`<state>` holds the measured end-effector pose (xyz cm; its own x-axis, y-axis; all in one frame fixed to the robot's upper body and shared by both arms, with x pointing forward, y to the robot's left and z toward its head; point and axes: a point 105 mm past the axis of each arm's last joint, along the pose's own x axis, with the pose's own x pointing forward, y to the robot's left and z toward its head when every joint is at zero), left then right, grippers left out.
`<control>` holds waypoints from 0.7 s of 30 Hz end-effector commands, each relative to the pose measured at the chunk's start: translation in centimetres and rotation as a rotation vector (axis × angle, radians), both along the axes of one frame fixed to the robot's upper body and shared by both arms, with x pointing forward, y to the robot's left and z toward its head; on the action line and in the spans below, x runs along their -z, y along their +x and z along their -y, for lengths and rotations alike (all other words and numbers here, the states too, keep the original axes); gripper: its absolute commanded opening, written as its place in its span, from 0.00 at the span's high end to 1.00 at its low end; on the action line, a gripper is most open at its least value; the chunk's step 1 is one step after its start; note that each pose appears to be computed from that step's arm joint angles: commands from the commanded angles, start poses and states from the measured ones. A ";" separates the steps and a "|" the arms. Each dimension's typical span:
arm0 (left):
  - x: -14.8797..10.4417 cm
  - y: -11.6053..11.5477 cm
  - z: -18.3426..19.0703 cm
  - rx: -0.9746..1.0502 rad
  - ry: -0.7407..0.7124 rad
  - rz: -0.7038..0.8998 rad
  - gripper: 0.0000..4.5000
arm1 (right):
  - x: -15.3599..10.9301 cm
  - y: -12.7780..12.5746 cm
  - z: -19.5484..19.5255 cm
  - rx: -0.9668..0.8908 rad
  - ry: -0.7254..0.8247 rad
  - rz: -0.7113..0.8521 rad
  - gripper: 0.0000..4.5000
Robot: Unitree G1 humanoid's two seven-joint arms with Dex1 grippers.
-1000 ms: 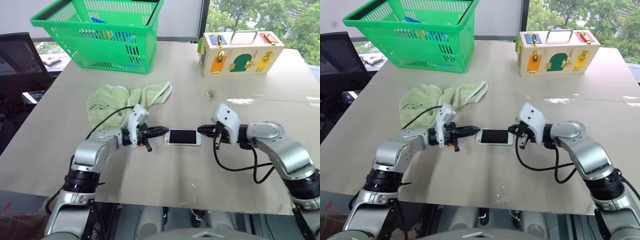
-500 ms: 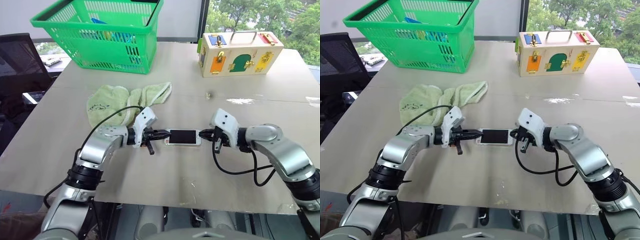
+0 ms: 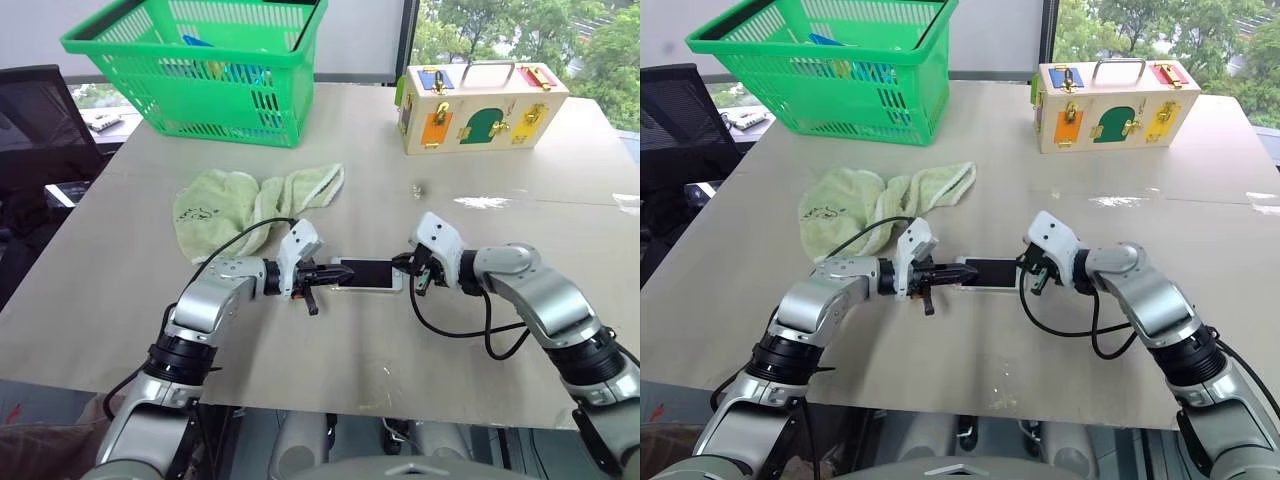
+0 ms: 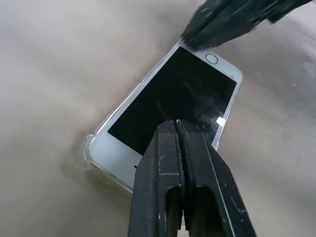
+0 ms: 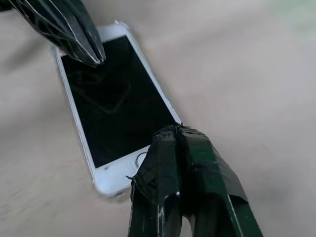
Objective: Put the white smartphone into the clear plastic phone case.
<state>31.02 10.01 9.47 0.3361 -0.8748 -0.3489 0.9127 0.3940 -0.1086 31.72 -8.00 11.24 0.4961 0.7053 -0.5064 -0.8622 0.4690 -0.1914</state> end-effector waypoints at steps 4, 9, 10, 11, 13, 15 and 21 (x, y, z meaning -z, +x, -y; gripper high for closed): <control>0.8 -0.2 -0.5 -0.008 0.027 -0.002 0.99 | 4.2 -1.3 0.7 -0.037 -0.126 -0.195 1.00; 1.2 -0.2 -0.4 -0.019 0.028 0.000 0.99 | 6.2 -1.6 0.9 -0.075 -0.209 -0.244 1.00; 1.2 -0.2 -0.4 -0.023 0.027 0.000 0.99 | 6.7 -1.4 1.1 -0.073 -0.241 -0.247 1.00; 1.2 -0.2 -0.4 -0.025 0.026 0.000 0.99 | 7.2 -1.3 1.4 -0.073 -0.266 -0.250 1.00; 1.2 -0.2 -0.3 -0.029 0.025 0.001 0.99 | 8.0 -1.1 1.8 -0.065 -0.299 -0.266 1.00; 1.2 -0.2 -0.2 -0.031 0.022 0.001 0.99 | 8.5 -1.1 2.1 -0.065 -0.315 -0.282 1.00; 1.2 -0.2 -0.1 -0.034 0.019 -0.001 0.99 | 8.5 -0.5 2.4 -0.040 -0.277 -0.270 1.00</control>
